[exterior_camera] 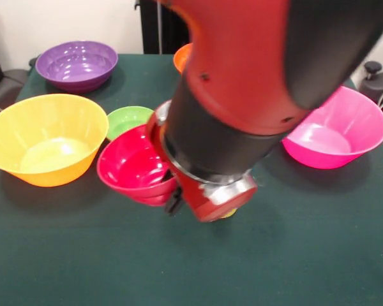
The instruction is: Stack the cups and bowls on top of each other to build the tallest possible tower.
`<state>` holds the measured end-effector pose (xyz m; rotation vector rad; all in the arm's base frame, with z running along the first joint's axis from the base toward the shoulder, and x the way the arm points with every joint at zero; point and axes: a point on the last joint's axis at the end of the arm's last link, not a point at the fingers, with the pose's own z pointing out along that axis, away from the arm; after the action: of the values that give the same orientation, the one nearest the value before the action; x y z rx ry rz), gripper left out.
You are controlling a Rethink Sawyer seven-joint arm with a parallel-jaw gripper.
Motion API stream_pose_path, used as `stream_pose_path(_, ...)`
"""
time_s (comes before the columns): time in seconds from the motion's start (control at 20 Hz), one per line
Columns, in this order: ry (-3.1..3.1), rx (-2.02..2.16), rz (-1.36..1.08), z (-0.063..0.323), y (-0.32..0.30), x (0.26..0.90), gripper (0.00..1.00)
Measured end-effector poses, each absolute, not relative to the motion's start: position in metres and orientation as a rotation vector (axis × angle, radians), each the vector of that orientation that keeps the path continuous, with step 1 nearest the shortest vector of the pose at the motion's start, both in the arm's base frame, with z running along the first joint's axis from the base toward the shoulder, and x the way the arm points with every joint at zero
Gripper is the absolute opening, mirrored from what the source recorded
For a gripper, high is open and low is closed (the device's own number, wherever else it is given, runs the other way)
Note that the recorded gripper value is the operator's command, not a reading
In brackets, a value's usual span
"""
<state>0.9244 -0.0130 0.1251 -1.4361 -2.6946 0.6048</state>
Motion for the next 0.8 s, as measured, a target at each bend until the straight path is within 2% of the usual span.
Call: stream_pose_path(0.8, -2.771, -1.321, 0.639, 0.133, 0.071, 0.905, 0.0)
